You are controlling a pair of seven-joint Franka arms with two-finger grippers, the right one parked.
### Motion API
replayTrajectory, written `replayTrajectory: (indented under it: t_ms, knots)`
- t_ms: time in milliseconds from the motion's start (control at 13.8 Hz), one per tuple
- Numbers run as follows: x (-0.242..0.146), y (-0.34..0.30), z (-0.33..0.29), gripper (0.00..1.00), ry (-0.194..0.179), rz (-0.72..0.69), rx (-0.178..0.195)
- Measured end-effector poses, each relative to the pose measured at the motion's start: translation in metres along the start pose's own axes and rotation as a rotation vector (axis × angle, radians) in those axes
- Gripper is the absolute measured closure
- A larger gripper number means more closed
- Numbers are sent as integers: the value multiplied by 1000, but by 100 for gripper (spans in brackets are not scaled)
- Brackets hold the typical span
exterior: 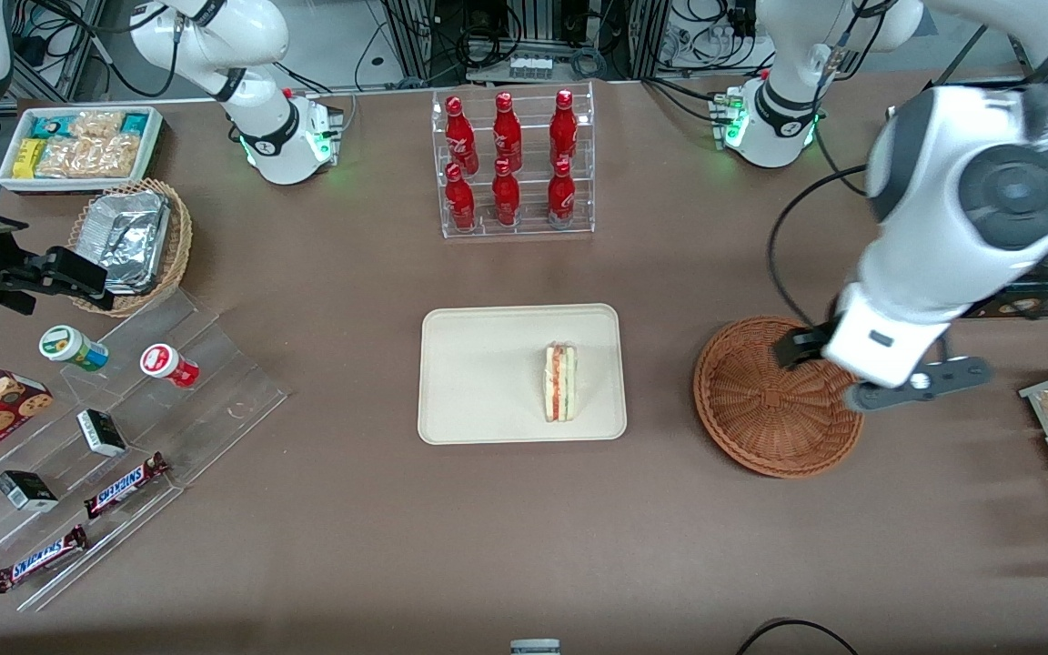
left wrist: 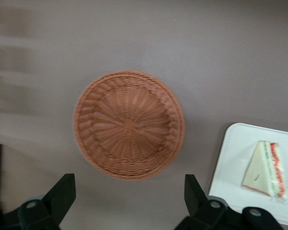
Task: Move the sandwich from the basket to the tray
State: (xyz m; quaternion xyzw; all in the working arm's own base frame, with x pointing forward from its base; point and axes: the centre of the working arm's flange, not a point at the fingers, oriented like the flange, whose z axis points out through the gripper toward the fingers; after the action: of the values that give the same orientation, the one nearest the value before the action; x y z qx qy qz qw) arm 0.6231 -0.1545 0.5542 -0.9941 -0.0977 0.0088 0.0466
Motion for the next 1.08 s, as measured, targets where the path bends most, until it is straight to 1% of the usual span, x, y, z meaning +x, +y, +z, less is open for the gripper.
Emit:
replayTrajectory:
  t_ms: [289,506,650,794,1083]
  knots:
    - [-4,-38,-20,0,-20,26,11]
    - [-9,-51,-33,0,-24,46,-4]
    - [-14,-54,-38,0,-34,52,-5]
    - [-15,-59,-43,0,-27,46,-10]
    - [-9,-101,-52,0,-34,-5,-51]
